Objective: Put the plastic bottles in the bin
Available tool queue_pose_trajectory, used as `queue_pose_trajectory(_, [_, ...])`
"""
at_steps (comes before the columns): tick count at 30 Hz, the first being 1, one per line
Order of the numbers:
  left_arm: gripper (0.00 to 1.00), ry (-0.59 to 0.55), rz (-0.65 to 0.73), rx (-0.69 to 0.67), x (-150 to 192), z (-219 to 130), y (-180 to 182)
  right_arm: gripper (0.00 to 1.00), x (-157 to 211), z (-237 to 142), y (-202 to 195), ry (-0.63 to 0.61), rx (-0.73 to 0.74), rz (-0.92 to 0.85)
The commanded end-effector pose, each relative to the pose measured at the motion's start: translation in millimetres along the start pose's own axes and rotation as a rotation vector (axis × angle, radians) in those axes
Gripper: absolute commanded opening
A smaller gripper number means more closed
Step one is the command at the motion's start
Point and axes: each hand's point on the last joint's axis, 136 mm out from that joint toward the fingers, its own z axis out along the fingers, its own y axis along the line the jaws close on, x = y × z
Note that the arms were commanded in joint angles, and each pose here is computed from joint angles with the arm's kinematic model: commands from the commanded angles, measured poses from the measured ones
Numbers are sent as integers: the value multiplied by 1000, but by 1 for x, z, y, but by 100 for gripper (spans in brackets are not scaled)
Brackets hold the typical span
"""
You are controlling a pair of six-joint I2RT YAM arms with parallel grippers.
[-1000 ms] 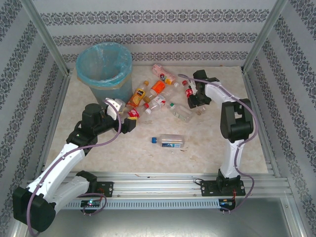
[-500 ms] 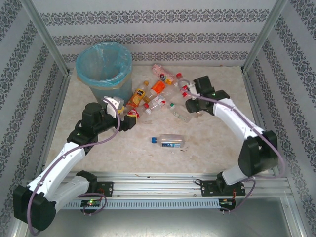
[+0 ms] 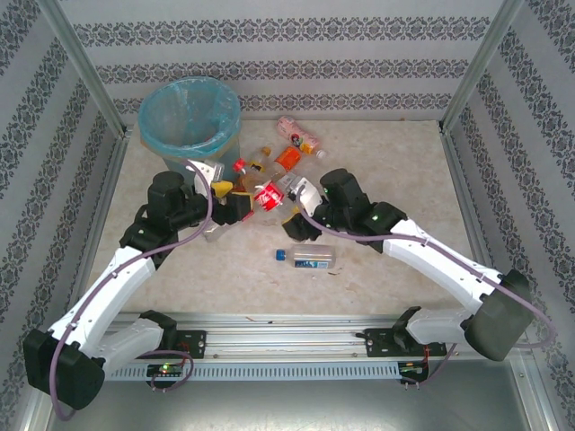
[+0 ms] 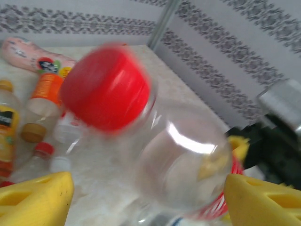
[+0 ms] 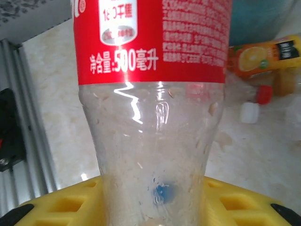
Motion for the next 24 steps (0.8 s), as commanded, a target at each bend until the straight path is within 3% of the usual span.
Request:
queue_pose_trajectory(1, [81, -59, -105, 149, -26, -8, -29, 44, -12, -4, 21, -79, -89, -13])
queue_pose_trajectory(13, [63, -153, -201, 230, -55, -18, -30, 44, -9, -8, 36, -102, -148, -35])
queue_pose_trajectory(20, [58, -156, -166, 237, -56, -20, -32, 44, 1, -1, 32, -71, -140, -30])
queue_pose_trajectory(24, [48, -151, -159, 237, -54, -21, -33, 44, 2, 0, 33, -67, -150, -24])
